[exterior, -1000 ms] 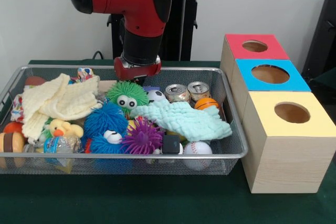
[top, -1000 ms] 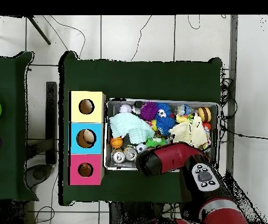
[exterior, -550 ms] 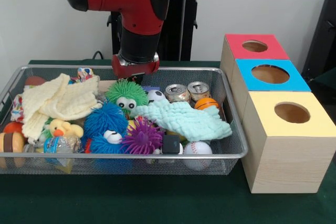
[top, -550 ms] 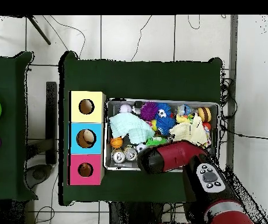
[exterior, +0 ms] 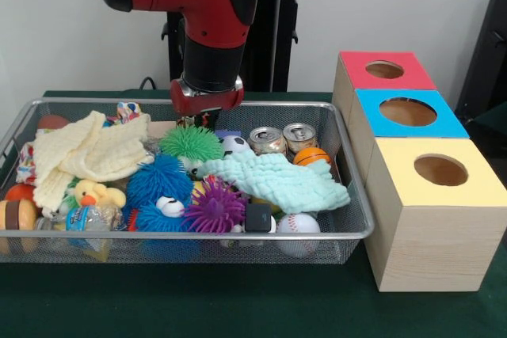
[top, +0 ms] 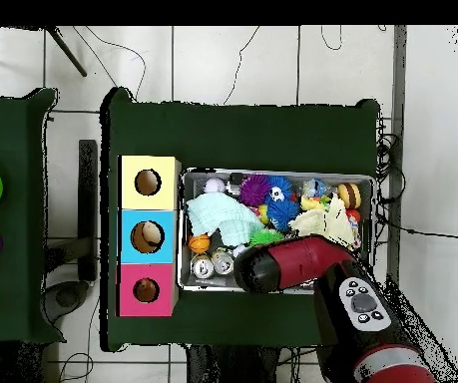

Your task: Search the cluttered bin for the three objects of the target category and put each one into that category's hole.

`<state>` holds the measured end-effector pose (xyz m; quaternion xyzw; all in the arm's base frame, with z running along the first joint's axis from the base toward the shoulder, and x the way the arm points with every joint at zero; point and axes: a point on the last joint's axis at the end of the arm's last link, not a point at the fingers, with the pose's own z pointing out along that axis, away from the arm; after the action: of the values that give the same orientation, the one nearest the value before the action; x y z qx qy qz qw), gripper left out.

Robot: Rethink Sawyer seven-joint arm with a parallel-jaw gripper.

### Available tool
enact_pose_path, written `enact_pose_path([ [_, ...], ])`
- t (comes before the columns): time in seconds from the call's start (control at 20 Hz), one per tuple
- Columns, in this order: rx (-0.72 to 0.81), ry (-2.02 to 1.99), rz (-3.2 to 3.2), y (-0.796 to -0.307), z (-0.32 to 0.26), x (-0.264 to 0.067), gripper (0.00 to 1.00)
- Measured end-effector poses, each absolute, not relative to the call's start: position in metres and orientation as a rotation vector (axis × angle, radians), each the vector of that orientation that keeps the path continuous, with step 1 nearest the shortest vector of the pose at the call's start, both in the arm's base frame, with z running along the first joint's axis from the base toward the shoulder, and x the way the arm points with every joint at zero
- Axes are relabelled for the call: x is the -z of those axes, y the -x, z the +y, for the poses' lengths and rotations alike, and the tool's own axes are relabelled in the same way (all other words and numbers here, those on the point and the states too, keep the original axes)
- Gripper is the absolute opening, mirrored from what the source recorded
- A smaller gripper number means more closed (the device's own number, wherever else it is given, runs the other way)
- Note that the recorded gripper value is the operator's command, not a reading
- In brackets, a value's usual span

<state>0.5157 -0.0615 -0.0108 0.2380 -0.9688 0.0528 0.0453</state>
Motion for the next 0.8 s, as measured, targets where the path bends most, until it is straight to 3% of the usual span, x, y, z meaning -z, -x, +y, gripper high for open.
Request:
enact_pose_path([
  [0.8,-0.129,-0.685,-2.973,-0.533,-0.056,-0.008,0.00],
])
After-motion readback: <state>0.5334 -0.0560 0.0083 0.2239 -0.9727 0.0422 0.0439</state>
